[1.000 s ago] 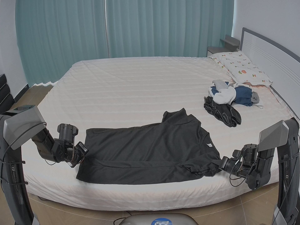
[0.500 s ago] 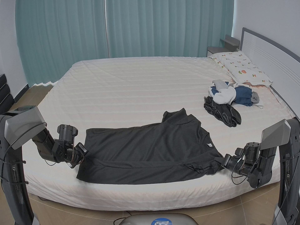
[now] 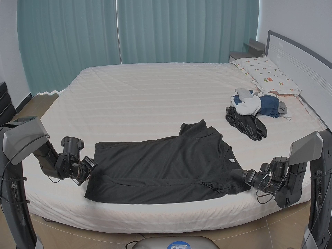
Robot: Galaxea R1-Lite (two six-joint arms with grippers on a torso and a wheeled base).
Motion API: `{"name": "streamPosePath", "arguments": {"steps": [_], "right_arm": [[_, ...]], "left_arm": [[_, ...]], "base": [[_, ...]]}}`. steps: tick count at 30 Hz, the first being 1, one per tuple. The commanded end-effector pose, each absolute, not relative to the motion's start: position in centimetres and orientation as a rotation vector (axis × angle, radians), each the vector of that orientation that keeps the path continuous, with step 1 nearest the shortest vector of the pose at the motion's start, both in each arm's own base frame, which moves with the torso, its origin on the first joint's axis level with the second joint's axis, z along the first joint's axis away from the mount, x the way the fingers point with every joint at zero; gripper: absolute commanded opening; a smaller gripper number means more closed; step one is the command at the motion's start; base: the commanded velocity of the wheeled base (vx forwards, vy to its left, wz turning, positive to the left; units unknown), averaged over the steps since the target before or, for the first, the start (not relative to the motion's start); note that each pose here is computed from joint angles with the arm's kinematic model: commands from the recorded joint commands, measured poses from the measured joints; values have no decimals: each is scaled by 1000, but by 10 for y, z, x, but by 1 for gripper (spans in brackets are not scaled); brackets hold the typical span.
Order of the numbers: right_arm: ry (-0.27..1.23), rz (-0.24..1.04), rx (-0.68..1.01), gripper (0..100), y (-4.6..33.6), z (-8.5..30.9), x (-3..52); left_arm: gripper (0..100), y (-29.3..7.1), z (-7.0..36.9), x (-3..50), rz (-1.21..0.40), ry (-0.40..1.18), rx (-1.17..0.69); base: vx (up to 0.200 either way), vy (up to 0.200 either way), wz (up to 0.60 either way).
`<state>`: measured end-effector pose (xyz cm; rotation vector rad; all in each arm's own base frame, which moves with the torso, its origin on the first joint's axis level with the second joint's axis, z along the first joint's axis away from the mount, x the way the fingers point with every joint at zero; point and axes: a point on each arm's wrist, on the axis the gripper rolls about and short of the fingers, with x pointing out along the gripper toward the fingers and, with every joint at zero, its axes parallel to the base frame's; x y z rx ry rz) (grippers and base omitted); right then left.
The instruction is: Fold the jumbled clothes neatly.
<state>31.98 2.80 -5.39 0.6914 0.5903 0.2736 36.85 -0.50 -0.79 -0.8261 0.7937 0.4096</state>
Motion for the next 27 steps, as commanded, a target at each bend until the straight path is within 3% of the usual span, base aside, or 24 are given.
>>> {"name": "streamPosePath", "arguments": {"steps": [1, 5, 9, 12, 21, 27], "right_arm": [[514, 270, 761, 100, 25, -27, 322], [482, 228, 892, 100, 24, -11, 322], [484, 211, 904, 100, 24, -11, 320], [470, 192, 903, 100, 24, -9, 320], [464, 172, 900, 100, 23, -8, 318], [468, 169, 902, 100, 23, -9, 318]], "left_arm": [[100, 7, 11, 364, 405, 753, -876], [100, 27, 32, 354, 361, 728, -967], [100, 37, 41, 349, 334, 722, -1064], [100, 46, 40, 347, 317, 737, -1129], [100, 47, 34, 346, 291, 774, -1151], [100, 47, 33, 345, 295, 778, -1152]], "base": [[0, 0, 0], [0, 0, 0], [0, 0, 0], [200, 0, 0], [200, 0, 0], [0, 0, 0]]}}
